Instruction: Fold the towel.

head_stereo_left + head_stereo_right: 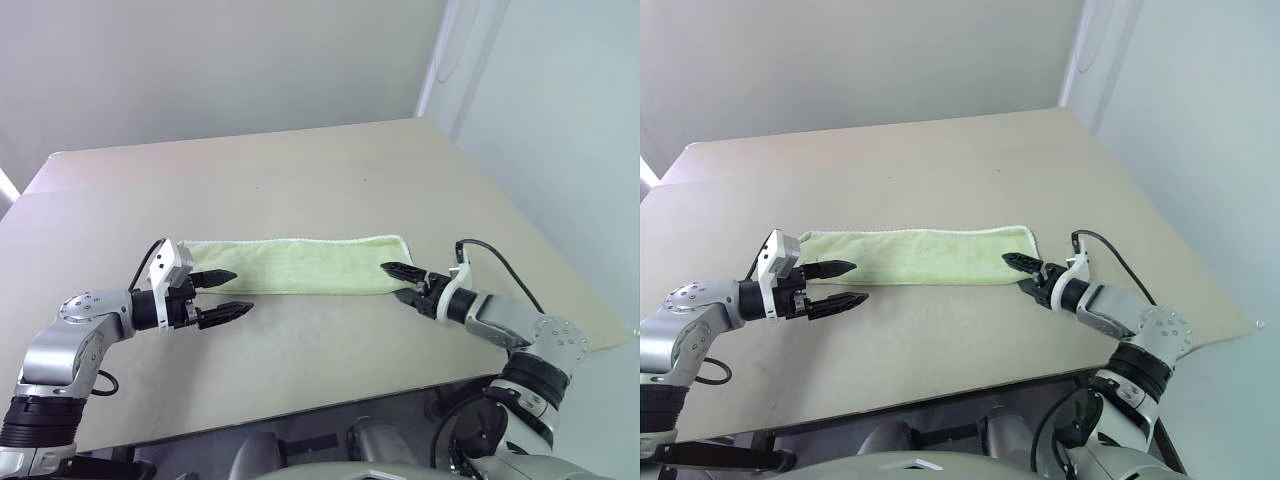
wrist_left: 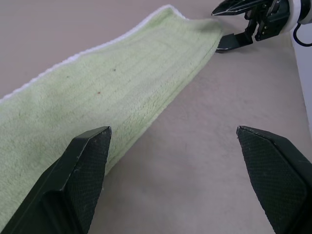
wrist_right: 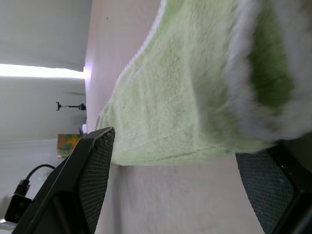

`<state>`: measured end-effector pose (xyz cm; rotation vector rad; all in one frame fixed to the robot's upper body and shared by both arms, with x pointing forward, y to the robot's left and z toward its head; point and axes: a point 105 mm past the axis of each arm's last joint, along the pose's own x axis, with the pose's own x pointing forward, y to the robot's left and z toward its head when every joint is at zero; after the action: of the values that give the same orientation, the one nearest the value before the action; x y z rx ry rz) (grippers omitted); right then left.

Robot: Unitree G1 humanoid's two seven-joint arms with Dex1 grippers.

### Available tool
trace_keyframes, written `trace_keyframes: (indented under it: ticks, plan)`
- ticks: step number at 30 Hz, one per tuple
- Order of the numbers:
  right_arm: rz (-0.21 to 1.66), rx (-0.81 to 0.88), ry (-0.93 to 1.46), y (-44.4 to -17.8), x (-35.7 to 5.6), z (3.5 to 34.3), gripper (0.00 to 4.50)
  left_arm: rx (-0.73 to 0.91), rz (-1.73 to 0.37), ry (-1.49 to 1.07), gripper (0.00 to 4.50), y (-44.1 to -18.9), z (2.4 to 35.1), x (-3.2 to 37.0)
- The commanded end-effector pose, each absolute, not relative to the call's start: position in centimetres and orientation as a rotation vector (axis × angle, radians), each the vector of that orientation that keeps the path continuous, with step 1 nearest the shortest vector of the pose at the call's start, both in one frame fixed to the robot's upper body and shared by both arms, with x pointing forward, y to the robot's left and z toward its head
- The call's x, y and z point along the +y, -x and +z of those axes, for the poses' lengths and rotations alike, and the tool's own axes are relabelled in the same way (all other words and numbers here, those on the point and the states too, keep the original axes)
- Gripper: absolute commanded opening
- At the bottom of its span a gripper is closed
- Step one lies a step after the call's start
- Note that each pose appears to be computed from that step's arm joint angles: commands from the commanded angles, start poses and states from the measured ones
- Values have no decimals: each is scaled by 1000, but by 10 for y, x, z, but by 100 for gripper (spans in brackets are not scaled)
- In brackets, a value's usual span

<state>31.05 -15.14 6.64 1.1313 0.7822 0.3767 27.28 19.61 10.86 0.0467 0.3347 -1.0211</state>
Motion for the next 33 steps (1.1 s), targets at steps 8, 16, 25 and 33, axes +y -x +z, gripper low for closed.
trace_keyframes:
  ticks: [8, 16, 25, 33]
  plan:
    - [128, 752, -1115, -304, -197, 54, 391, 318, -1013, -86, 435, -276, 113, 195]
    - [36, 713, -1140, -302, -216, 50, 391, 314, -1021, -86, 435, -281, 114, 193]
    - [43, 651, -1190, -321, -203, 57, 259, 311, -1027, -93, 439, -284, 114, 189]
    - [-26, 601, -1204, -330, -212, 57, 2, 306, -1003, -109, 439, -286, 115, 191]
